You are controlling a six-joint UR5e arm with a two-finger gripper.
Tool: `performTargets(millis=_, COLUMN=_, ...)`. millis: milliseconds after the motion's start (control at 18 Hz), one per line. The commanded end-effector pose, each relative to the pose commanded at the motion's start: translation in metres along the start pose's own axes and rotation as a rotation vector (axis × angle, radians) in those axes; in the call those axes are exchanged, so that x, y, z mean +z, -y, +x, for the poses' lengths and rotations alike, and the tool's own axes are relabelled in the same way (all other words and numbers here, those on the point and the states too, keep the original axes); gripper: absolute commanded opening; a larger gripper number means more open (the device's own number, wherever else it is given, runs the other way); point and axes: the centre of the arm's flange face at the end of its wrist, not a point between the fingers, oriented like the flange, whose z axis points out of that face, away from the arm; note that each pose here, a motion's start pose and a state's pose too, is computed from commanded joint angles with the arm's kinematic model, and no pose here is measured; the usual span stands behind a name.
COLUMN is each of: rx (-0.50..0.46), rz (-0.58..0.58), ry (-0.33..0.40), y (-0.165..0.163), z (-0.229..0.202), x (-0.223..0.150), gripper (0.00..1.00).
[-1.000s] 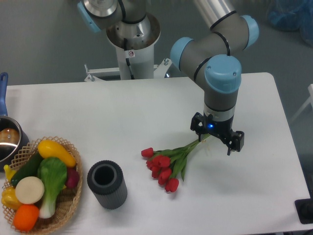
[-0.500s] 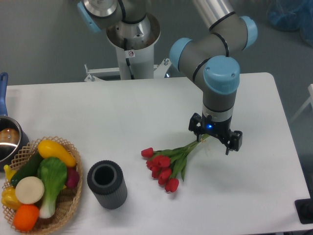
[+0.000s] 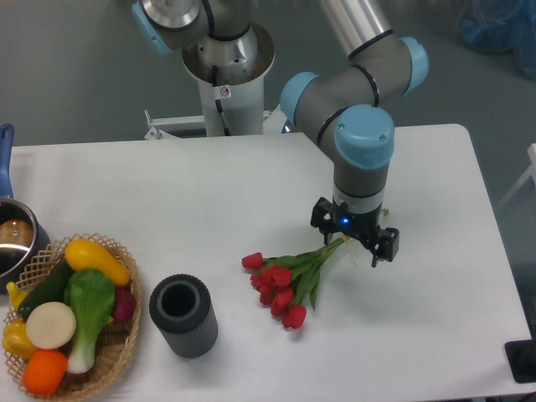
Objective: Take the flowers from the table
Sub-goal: 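Move the open gripper along the stems toward the red tulip heads and lower, then close the gripper around the tulip stems just below the blooms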
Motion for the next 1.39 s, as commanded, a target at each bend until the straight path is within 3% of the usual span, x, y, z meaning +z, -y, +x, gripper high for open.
performTargets(millis=611, rx=0.089, rz=-0.034, ry=-0.096, y=0.035, z=0.054, x=0.051, gripper=1.00)
performTargets(millis=1389, rx=0.088, rz=-0.054, ry=-0.133, y=0.039, z=0.054, x=0.081, gripper=1.00)
